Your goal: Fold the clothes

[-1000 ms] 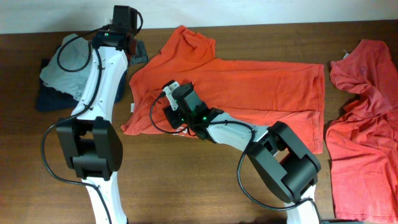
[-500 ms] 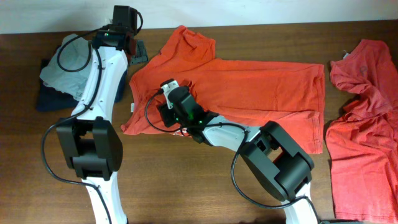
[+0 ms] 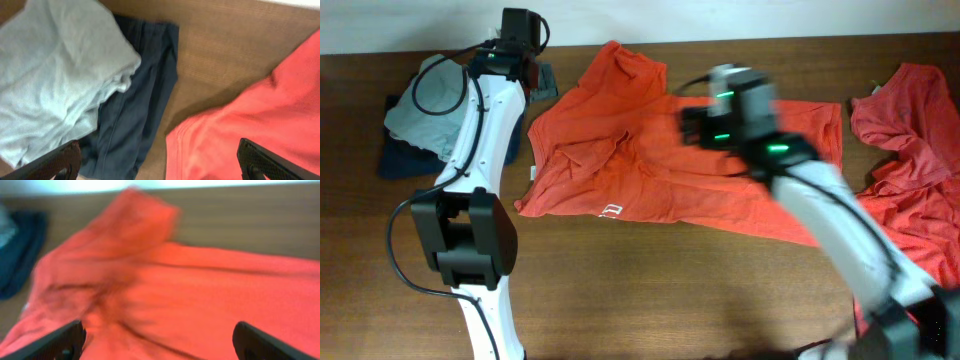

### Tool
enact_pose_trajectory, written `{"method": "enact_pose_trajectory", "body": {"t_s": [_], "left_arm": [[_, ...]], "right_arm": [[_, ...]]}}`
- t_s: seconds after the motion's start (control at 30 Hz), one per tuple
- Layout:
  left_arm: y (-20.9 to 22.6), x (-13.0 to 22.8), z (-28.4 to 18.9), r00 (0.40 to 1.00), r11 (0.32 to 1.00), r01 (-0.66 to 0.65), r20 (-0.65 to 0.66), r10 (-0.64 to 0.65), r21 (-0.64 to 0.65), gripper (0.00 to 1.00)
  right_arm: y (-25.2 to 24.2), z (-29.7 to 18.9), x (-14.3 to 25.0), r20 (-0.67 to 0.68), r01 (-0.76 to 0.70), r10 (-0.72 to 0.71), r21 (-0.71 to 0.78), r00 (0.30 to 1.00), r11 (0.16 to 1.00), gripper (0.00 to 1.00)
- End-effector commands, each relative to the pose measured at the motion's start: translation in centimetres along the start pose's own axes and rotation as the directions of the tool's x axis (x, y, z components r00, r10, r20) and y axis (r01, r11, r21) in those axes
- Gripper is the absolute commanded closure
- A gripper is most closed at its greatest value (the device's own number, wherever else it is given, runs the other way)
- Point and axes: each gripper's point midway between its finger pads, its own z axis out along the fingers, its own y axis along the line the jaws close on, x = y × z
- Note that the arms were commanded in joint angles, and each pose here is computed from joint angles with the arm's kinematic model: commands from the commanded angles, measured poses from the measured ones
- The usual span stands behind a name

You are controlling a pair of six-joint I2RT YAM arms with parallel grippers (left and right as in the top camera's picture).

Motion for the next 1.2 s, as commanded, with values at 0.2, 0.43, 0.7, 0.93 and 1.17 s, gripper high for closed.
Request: {"method": "enact_pose_trajectory", "body": {"t_s": [0.2, 0.43, 0.7, 0.93, 1.17], "left_arm": [[-1.5, 1.4, -2.4, 0.997, 0.994, -0.038, -0.063, 0.044, 0.102, 0.31], [-3.7, 10.4, -5.4, 0.897, 0.964, -0.092, -0.4, 0.189, 0.249, 0.93], [-4.5, 16.5, -6.5, 0.784, 0.953, -0.141, -0.558, 0.273, 0.268, 0.48], [-8.1, 19.0, -3.6, 0.797, 0.928, -0.121, -0.523, 0.302, 0.352, 0.47], [-9.1, 18.2, -1.6, 0.847, 0.925, -0.127, -0.447, 0.29, 0.359, 0.47]], "right_arm": [[-15.3, -7.1, 1.4, -0.029, -0.251, 0.271, 0.295, 0.962, 0.922, 0.01], [-20.1, -8.3, 2.0, 0.007, -0.334, 0.357, 0.373, 0.934, 0.866, 0.01], [-20.8, -8.6, 2.1, 0.016, -0.347, 0.369, 0.384, 0.929, 0.856, 0.01], [-20.8, -8.6, 2.1, 0.016, -0.347, 0.369, 0.384, 0.929, 0.856, 0.01], [-20.8, -8.6, 2.1, 0.016, -0.347, 0.369, 0.384, 0.929, 0.856, 0.01]]}}
